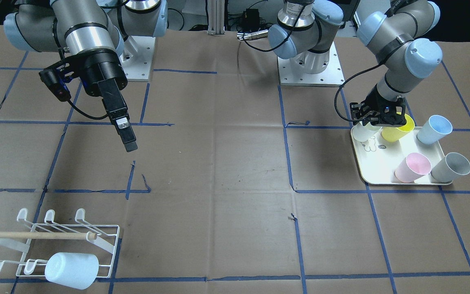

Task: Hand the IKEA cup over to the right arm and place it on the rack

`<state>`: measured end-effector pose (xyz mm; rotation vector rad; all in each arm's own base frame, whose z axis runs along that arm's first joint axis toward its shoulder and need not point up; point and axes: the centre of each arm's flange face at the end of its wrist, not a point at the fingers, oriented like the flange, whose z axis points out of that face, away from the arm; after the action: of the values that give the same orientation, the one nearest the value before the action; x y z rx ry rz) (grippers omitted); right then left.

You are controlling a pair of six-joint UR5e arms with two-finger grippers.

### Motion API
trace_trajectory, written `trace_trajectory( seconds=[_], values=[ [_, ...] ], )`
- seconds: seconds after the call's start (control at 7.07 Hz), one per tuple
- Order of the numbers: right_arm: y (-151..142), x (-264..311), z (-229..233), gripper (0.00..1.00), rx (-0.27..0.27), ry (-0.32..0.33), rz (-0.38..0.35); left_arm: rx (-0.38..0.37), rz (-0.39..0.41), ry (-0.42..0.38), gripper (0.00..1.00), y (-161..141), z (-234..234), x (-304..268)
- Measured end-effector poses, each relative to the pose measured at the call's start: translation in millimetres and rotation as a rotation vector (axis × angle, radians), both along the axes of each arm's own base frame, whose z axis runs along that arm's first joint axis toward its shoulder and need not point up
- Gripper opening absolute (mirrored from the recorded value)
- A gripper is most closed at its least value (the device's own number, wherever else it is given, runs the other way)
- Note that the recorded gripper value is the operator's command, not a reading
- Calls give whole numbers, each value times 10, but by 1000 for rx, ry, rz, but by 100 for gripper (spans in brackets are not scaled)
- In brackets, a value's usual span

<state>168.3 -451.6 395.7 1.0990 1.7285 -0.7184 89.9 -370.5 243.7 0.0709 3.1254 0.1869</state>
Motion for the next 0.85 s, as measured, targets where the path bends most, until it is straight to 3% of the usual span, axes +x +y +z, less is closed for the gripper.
trace_trajectory(
  seconds=[0.42,0.85],
  values=[
    [33,11,-113,100,24,-10,-1,-18,-9,-57,0,-105,299,95],
    [13,12,-169,100,36,-11,-1,6,-43,-69,0,-561,1244,196]
  ],
)
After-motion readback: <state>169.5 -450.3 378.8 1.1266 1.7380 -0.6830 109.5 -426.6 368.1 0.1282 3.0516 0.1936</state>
